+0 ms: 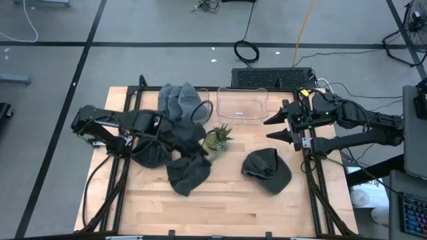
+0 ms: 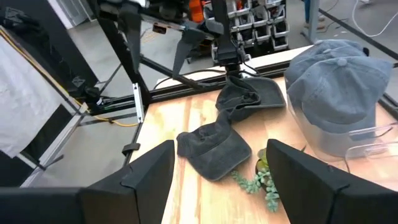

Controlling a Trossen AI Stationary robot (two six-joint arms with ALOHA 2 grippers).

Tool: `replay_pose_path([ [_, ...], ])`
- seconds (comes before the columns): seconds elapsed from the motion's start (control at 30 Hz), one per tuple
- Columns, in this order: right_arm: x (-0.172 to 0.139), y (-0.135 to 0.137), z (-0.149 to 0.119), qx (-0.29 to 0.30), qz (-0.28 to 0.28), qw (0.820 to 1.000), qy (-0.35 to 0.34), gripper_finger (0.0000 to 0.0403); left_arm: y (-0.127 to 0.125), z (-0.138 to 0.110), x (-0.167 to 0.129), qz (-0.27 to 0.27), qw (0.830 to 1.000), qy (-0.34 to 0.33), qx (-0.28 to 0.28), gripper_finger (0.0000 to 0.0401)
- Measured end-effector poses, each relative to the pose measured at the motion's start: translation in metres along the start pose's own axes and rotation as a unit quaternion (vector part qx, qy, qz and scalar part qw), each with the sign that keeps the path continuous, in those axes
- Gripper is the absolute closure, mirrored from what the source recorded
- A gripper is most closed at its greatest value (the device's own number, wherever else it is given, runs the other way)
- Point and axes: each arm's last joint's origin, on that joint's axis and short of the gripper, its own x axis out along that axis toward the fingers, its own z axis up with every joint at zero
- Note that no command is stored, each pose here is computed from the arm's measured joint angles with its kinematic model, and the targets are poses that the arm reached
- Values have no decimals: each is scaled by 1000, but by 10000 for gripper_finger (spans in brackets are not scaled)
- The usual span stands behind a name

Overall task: Pick & Place hat
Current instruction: Put the middle black cap into the right transparent bin

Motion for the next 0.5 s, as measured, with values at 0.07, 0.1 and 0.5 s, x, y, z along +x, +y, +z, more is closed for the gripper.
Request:
replay_pose_path([
  [0.07,2,1,0,-2,2,1000,4,161,-1,-11,1,39,999,15,-22,141],
  [0.1,3,1,-1,-2,3,1000,5,161,-2,-17,1,59,997,24,-31,143],
  [0.5,14,0,-1,-30,4,999,19,161,5,-67,-12,263,954,100,-107,144],
])
